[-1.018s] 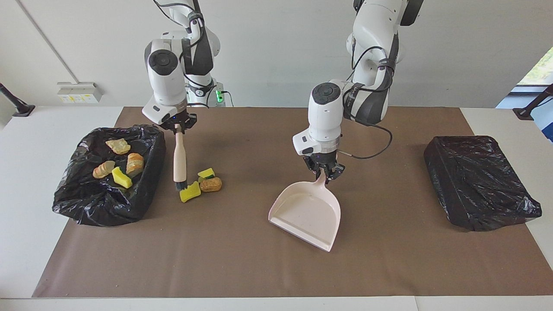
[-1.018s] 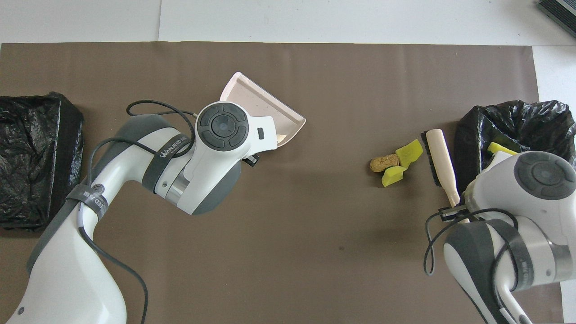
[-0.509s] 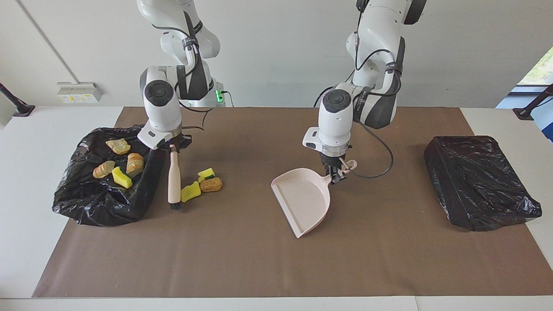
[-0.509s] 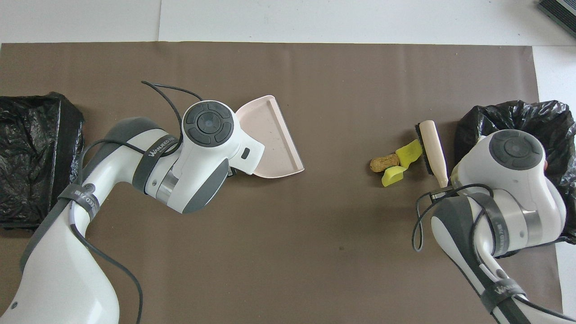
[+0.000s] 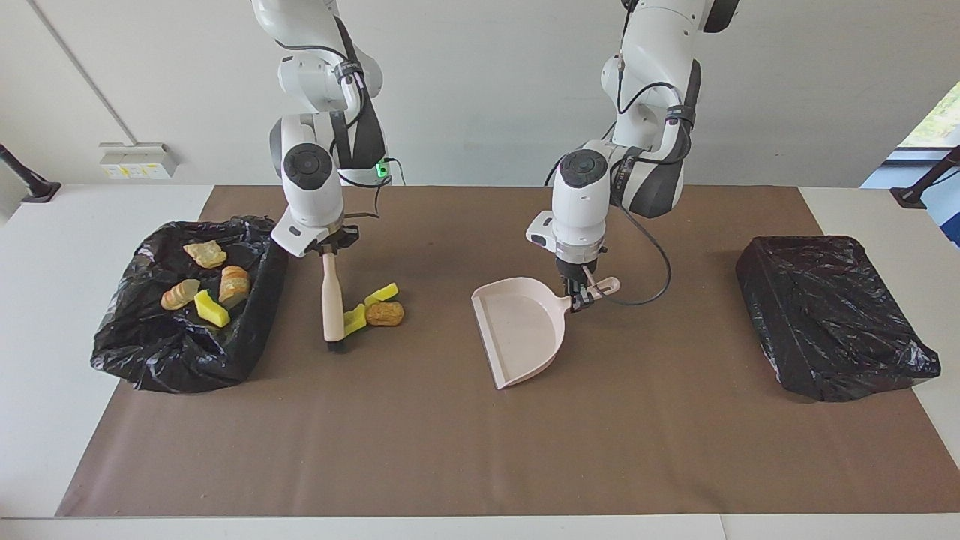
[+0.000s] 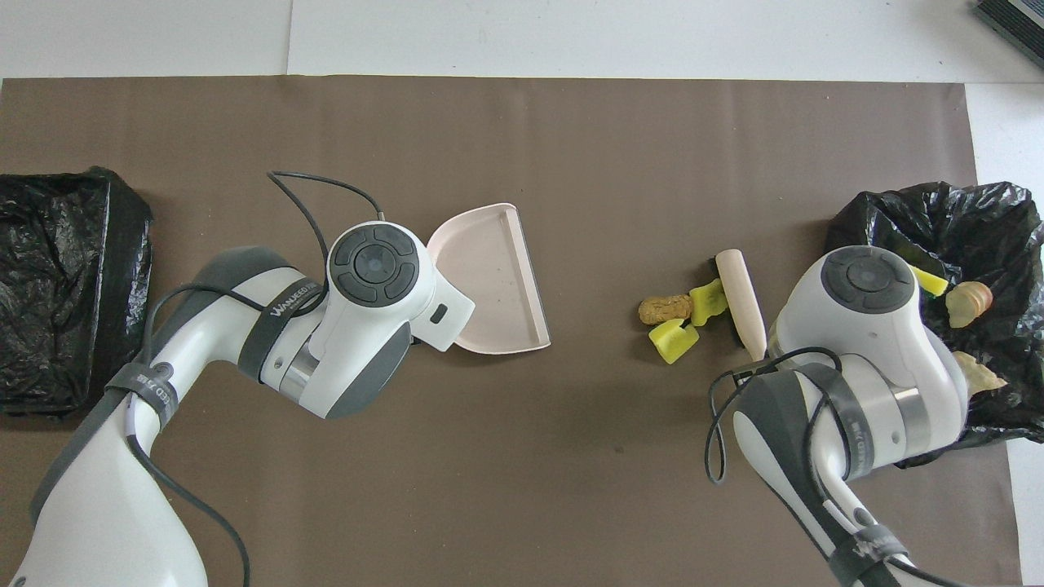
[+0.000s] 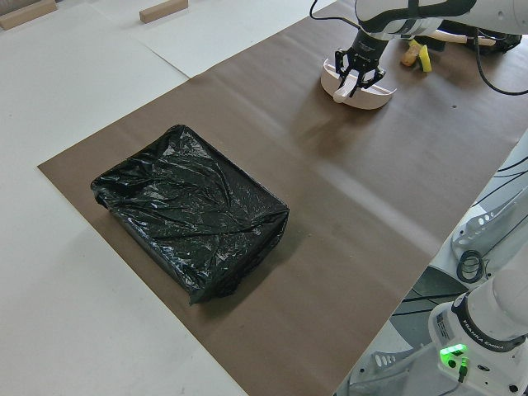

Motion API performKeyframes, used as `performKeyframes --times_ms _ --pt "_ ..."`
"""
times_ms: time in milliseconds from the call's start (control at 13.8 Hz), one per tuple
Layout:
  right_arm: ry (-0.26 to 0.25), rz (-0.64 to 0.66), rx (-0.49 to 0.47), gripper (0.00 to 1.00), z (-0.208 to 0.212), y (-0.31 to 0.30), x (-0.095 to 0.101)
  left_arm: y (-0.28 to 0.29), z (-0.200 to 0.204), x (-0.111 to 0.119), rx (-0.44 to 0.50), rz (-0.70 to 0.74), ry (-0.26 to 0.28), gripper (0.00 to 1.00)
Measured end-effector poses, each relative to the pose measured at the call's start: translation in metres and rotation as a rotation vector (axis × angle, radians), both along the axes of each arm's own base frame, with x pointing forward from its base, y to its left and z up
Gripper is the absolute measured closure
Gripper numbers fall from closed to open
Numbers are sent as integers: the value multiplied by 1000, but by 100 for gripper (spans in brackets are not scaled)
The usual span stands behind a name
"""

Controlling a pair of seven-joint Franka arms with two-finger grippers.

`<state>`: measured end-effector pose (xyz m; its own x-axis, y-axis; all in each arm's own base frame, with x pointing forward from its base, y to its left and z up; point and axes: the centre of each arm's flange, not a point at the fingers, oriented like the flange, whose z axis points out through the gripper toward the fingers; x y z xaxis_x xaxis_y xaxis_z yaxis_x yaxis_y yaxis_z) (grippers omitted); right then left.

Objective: Sweep and dump trash in bin
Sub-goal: 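Sweep the yellow sponges and crumb into the dustpan with the right gripper brush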

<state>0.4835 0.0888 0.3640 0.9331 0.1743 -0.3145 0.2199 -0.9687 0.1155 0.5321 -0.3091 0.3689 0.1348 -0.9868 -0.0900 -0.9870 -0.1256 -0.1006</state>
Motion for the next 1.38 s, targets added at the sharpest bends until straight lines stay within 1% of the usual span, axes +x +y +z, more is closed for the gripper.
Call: performKeyframes --times_ms 145,364,582,727,873,1018,1091,1164,1382 --pt "14 -8 31 74 2 22 -7 2 -3 -5 0 -4 1 67" --pt "6 -44 14 74 11 38 -11 6 -6 -12 6 -20 8 67" --pt "46 -77 -32 74 26 16 -13 6 -7 -21 11 -42 15 67" --pt "49 -90 -68 74 31 -2 -18 3 -7 -26 11 -52 14 67" --pt "58 -78 -106 74 27 -10 -29 3 -9 -30 8 -57 9 67" --pt "68 -74 -113 74 16 -6 -39 5 -13 -33 -1 -60 -1 67" --pt "68 -74 -96 74 10 2 -42 5 -15 -34 -3 -61 -2 67" --pt "68 -80 -57 74 4 16 -45 5 -15 -34 -5 -62 -4 67" --pt "60 -113 29 74 -13 80 -54 5 -15 -34 -6 -62 -6 67"
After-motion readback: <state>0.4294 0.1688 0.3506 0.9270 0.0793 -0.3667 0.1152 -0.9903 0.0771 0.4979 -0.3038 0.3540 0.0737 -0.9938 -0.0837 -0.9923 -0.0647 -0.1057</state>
